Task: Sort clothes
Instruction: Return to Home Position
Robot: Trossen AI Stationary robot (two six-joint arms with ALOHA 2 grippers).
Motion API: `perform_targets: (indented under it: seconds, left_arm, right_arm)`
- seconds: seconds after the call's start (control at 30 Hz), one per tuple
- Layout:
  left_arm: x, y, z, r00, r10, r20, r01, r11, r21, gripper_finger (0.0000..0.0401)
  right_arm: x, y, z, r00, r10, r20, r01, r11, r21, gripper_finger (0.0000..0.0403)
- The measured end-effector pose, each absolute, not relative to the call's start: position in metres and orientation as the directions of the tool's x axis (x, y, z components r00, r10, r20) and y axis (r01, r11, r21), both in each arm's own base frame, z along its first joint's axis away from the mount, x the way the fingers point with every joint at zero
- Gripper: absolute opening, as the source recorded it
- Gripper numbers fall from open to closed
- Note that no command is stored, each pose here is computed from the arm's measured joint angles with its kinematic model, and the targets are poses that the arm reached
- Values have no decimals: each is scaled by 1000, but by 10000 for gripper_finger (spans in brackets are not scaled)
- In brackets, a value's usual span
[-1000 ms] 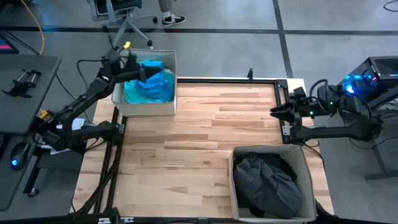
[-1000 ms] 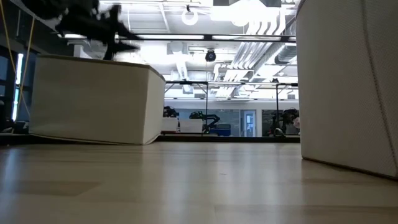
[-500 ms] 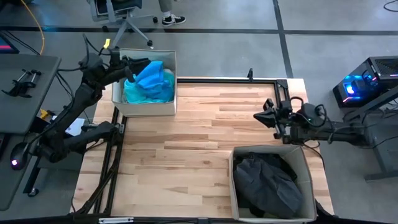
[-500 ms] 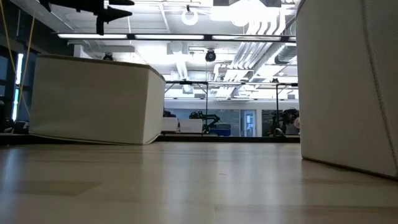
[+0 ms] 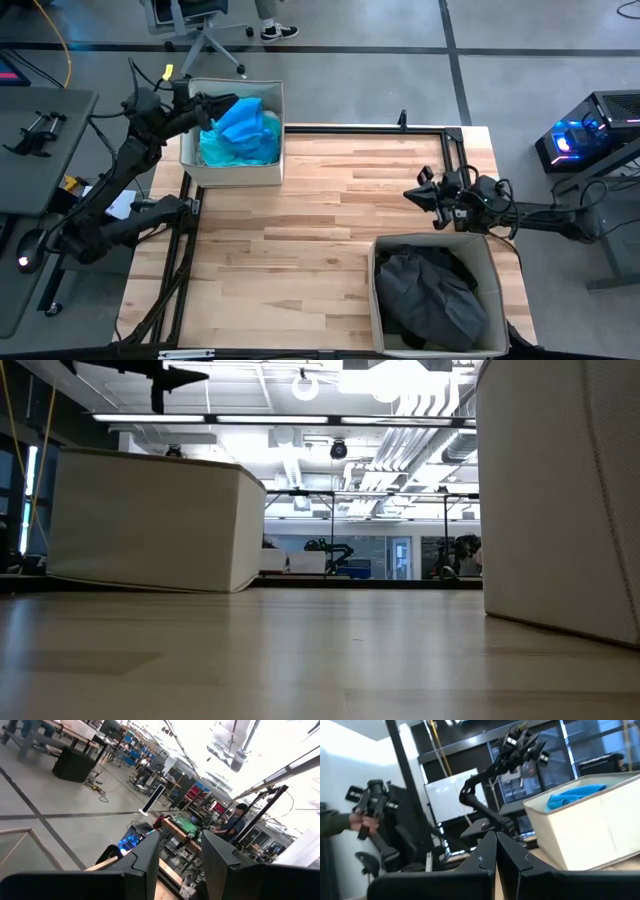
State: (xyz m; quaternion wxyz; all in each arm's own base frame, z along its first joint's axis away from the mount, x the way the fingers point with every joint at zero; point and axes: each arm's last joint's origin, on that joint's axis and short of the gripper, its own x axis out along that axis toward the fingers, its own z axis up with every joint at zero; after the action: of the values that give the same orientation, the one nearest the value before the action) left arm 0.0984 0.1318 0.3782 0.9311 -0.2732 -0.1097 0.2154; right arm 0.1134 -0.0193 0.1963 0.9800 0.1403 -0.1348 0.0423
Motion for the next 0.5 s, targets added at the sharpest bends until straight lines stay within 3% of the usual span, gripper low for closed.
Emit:
perform_targets:
  seconds: [0.5]
  left_arm:
    - [92,122,384,883,453,121,-324,777,-539,94]
  right_arm:
    - [117,-18,183,988,63,139,-116,903,413,0]
